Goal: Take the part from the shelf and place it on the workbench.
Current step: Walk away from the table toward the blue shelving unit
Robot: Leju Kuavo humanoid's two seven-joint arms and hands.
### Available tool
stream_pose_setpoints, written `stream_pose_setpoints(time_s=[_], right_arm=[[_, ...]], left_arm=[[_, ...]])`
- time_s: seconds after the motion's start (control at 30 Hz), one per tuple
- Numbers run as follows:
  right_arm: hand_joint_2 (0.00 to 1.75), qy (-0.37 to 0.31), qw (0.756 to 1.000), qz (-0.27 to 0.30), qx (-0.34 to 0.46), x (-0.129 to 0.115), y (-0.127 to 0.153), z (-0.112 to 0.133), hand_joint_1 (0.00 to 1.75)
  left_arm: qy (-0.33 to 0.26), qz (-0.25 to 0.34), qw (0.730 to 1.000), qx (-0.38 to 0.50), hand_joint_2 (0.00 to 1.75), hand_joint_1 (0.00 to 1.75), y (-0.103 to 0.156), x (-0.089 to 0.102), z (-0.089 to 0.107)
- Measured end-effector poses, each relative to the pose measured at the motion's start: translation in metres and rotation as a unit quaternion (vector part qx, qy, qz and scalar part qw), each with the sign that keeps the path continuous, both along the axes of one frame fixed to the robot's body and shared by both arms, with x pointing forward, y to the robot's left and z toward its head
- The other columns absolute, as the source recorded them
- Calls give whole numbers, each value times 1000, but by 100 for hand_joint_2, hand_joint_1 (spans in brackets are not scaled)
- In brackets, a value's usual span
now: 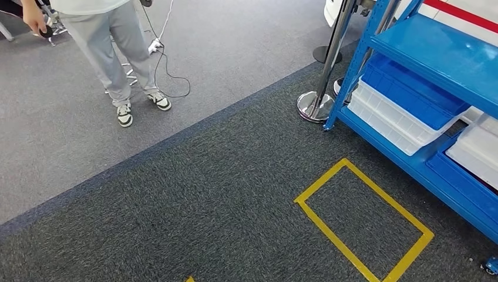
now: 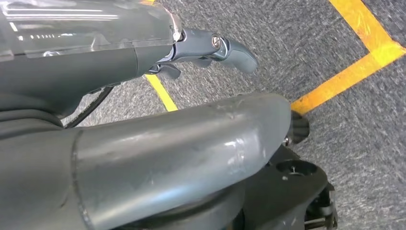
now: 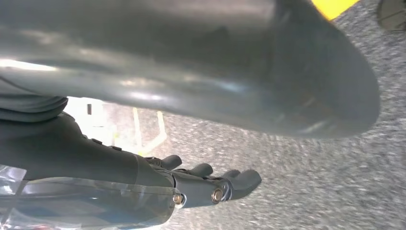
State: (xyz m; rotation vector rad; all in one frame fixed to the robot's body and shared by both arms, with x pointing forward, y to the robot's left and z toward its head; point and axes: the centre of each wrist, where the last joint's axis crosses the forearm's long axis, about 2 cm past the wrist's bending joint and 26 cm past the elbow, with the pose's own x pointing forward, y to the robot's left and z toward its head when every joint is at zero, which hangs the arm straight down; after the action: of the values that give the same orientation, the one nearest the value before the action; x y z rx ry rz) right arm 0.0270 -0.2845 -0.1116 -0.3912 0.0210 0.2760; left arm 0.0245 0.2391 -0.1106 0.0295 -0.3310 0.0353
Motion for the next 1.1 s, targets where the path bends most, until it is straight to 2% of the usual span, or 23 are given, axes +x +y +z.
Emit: stream_pose_setpoints(time_s=[1.1], right_arm=[[0, 2, 1000, 1, 0, -2, -1, 0, 0]], left_arm=[[1, -3, 1000, -3, 0, 0, -2, 0, 0]])
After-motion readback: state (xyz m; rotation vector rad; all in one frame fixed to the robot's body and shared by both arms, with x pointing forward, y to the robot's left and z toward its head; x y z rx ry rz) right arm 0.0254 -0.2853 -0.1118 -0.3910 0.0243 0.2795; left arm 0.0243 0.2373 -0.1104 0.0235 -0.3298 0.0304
